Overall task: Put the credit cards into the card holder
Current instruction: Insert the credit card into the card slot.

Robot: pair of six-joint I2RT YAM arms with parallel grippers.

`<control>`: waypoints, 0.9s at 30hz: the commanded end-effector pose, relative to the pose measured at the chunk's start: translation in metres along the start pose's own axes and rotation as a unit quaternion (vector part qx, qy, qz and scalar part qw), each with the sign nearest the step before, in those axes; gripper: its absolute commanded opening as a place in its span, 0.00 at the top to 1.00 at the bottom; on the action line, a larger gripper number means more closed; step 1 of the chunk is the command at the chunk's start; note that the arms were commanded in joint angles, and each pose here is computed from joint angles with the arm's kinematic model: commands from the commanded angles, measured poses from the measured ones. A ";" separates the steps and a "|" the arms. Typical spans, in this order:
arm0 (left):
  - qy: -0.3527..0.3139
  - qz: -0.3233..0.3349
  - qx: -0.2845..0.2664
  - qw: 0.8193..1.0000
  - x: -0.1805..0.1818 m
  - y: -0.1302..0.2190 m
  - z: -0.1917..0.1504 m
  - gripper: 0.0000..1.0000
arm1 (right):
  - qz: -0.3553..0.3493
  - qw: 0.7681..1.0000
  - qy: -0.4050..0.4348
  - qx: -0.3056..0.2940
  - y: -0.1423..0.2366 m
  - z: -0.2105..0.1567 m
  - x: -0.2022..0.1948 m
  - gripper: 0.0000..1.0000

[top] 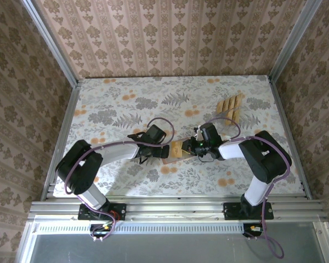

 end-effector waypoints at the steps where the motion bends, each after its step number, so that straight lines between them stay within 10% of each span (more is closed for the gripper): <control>1: 0.002 0.012 0.008 1.000 0.003 -0.004 -0.008 0.00 | 0.005 1.000 -0.009 0.010 -0.002 -0.003 -0.005 0.87; 27: 0.001 0.028 0.030 0.999 0.016 -0.014 -0.021 0.00 | -0.005 1.000 0.002 -0.001 0.020 0.009 -0.014 1.00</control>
Point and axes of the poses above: each hand's point on the last joint's axis, 136 mm out from that joint toward the fingers, its own y axis back along the fingers, its own x axis along the line the jaws close on, z = x × y, the point moved 2 cm from there along y, back along the fingers, and after that the axes turned 3 degrees about -y, right-handed, at the moved point
